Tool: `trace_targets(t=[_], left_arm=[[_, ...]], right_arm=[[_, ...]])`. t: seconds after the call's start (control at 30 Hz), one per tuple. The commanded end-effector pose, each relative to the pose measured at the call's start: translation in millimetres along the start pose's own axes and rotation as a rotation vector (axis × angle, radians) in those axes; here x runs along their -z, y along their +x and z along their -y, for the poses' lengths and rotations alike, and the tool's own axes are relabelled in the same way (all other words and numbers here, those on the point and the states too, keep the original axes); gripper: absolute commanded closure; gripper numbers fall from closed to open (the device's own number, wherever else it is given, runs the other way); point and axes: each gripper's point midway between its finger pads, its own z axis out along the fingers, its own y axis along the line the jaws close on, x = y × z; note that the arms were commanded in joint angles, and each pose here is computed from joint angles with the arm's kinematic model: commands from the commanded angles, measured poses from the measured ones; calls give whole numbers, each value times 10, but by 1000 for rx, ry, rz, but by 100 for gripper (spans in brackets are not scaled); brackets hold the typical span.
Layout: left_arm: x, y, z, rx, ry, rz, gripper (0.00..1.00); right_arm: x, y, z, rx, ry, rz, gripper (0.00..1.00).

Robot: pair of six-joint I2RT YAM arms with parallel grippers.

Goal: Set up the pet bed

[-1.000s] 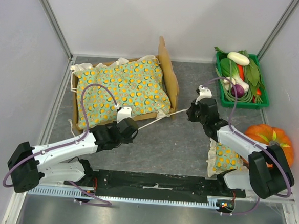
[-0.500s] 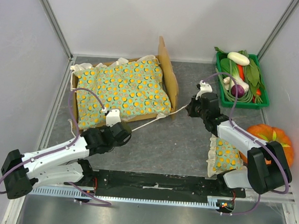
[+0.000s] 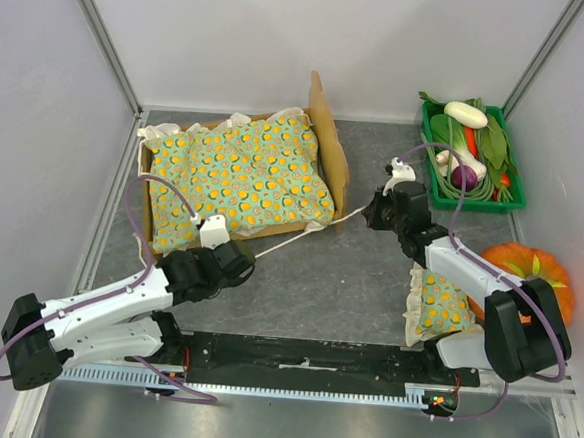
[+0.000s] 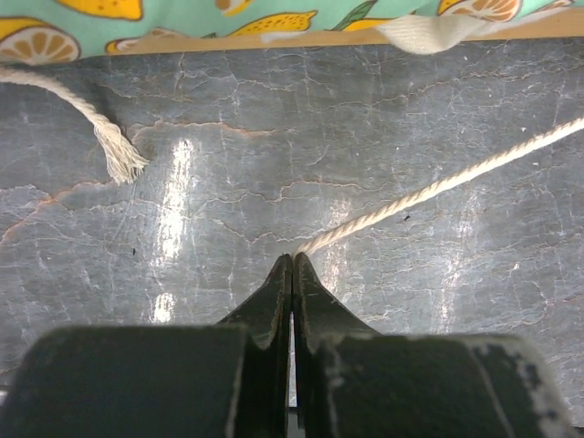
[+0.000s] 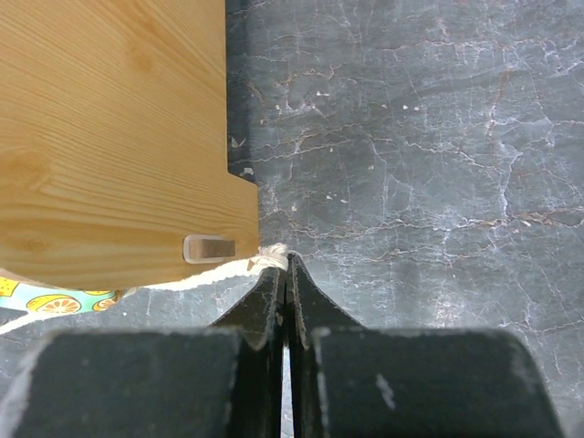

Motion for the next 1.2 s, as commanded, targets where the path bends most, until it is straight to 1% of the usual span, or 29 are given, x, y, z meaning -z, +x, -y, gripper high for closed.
trace_targets(t=[0.0, 0.03, 0.07, 0.1, 0.13, 0.17, 0.2, 0.23, 0.3, 0.33, 0.37, 0.4, 0.47, 0.5, 0.53, 0.57, 0.6, 0.63, 0.67, 0.7, 0.73, 0.77, 0.8, 0.83, 0.87, 0.9, 0.93, 1.0, 1.17], left_arm=[[3, -87, 98, -89, 52, 23, 91], [13, -105, 155, -95, 74, 26, 81], [24, -131, 194, -99, 89, 30, 67], [47, -164, 221, -97, 96, 35, 47], [64, -186, 232, -99, 100, 41, 41], [92, -208, 207, -104, 89, 41, 31], [104, -235, 193, -101, 83, 48, 28], [140, -261, 182, -97, 85, 55, 25], [216, -339, 159, -91, 82, 68, 15], [269, -392, 156, -82, 93, 83, 11], [345, -499, 186, -65, 108, 110, 8], [392, -547, 185, -61, 114, 120, 7], [536, -741, 241, -52, 144, 168, 6], [586, -812, 261, -48, 152, 184, 6], [628, -876, 276, -59, 157, 200, 5], [708, -995, 326, -49, 169, 225, 5], [743, -1057, 347, -53, 171, 238, 4], [772, -1110, 356, -70, 168, 249, 4], [852, -1225, 389, -55, 174, 272, 3], [859, -1260, 406, -61, 166, 276, 2], [882, -1310, 396, -69, 158, 285, 1], [942, -1393, 412, -57, 163, 299, 0], [937, -1449, 390, -48, 151, 303, 0], [945, -1487, 380, -57, 150, 303, 0], [968, -1521, 395, -48, 167, 294, 0], [938, -1590, 319, -22, 146, 294, 0], [943, -1622, 295, -28, 152, 295, 0], [913, -1682, 261, -1, 171, 290, 0], [911, -1706, 163, 7, 186, 290, 0]], right_arm=[[88, -256, -101, -15, -76, 94, 92], [121, -167, -128, -32, -101, 83, 86], [149, -122, -184, -45, -136, 74, 66], [179, -89, -192, -54, -144, 71, 58], [246, -3, -179, -76, -145, 60, 52], [281, 34, -135, -90, -122, 58, 42], [325, 131, -84, -102, -105, 43, 37], [435, 110, -95, -117, -105, 59, 28], [608, 102, -102, -152, -110, 90, 20], [664, 94, -138, -166, -127, 100, 16], [724, 76, -179, -205, -139, 108, 15], [826, -11, -241, -215, -152, 146, 14], [907, -54, -258, -268, -128, 161, 13], [980, -167, -397, -265, -159, 191, 13], [981, -184, -343, -269, -101, 205, 12], [988, -218, -378, -271, -85, 218, 11], [985, -262, -540, -264, -93, 223, 11], [957, -325, -534, -270, -47, 253, 10], [922, -335, -572, -275, -27, 249, 10], [832, -348, -697, -341, -16, 222, 10], [770, -273, -695, -376, 19, 183, 10], [723, -270, -719, -426, 41, 175, 10], [645, -203, -831, -454, 51, 149, 10], [629, -165, -898, -549, 67, 141, 10], [624, -194, -966, -556, 72, 172, 10], [658, -145, -1209, -544, 35, 180, 10], [683, -160, -1308, -599, 32, 204, 10], [686, -107, -1497, -646, 34, 226, 8], [519, 151, -1744, -733, 66, 177, 12]])
